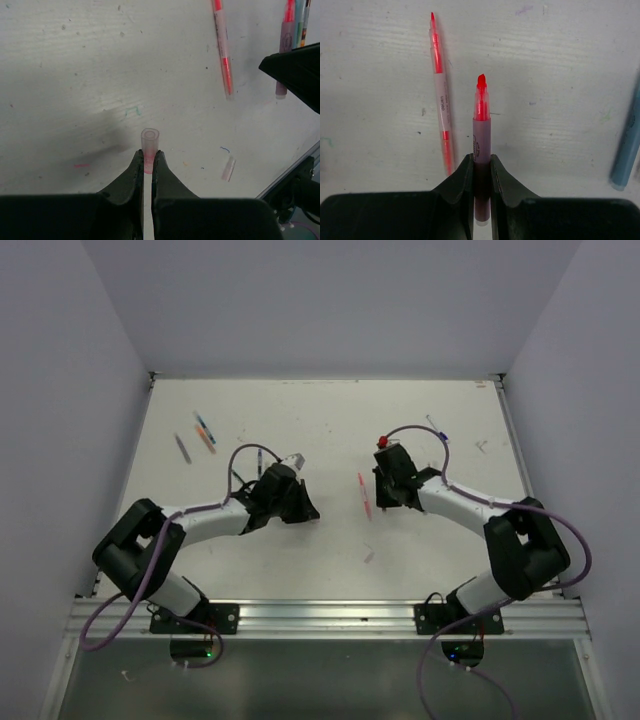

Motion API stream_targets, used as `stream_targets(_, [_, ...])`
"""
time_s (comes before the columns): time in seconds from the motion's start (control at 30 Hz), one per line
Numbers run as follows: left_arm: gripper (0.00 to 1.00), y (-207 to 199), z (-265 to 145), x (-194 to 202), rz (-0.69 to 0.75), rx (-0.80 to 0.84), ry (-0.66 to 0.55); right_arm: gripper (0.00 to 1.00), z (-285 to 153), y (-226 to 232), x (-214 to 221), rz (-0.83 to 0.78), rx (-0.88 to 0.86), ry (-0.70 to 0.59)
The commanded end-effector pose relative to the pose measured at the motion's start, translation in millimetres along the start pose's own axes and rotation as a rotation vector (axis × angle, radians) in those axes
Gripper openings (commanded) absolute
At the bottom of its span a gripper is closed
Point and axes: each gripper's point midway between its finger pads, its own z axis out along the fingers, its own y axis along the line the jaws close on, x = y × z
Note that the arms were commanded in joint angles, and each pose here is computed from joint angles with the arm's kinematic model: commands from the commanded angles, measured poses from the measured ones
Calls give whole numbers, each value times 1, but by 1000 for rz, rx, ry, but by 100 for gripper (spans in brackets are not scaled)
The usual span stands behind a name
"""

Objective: Open the pen caps

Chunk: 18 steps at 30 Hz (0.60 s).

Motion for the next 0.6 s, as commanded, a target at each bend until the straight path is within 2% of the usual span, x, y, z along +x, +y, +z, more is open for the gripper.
stream_targets(0.0, [0,-22,9,-7,57,44,-9,0,7,1,-20,-32,19,-31])
stream_targets(0.2, [0,-15,20,1,66,12,22,0,32,2,-17,-40,8,2])
stream_targets(0.3, [2,-9,22,4,65,-10,27,11,38,1,-14,-46,15,9])
stream_targets(0.57, [16,3,30,10,63,-51,41,33,49,3,-18,-48,14,8])
